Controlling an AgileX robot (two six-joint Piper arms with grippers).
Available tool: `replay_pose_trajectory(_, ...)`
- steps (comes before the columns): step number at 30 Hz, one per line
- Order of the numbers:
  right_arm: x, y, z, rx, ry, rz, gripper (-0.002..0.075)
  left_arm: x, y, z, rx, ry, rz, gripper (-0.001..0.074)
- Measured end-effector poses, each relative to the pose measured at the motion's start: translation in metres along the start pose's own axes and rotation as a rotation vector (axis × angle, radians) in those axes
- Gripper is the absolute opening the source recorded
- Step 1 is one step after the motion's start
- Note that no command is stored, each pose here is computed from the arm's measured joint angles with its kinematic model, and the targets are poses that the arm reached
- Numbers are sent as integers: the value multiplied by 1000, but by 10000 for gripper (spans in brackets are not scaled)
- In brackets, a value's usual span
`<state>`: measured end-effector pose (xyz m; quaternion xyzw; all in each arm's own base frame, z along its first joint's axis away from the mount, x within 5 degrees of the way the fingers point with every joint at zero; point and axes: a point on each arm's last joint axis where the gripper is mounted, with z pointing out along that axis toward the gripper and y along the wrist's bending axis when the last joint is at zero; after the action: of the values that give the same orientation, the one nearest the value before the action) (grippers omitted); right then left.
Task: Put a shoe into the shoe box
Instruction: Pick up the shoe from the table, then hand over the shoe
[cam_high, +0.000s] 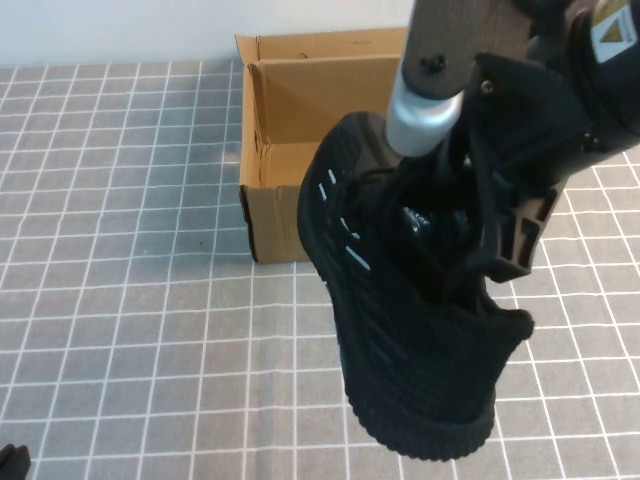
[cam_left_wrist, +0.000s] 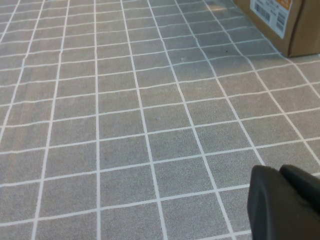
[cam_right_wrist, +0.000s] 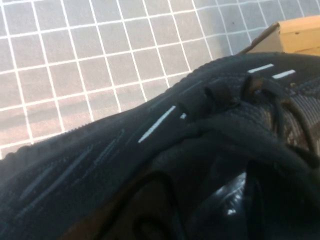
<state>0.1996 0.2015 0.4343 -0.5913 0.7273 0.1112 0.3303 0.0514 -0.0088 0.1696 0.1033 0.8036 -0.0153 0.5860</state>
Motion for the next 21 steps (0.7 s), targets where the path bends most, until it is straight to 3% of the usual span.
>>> replay_pose_trajectory(10,0,-8,32,-27,55,11,1,-4,1,0,-14,-48,17,-1)
replay_pose_trajectory(12,-1,-10,38,-25,58,12,1,-11,1,-1,-7,-120,-83,-1)
replay_pose_trajectory(16,-2,-13,47,-16,59,45,1,-24,2,-3,41,-270,-434,-1)
replay_pose_trajectory(21,-3,-14,47,-9,53,77,1,-37,7,-8,38,-427,-552,-1)
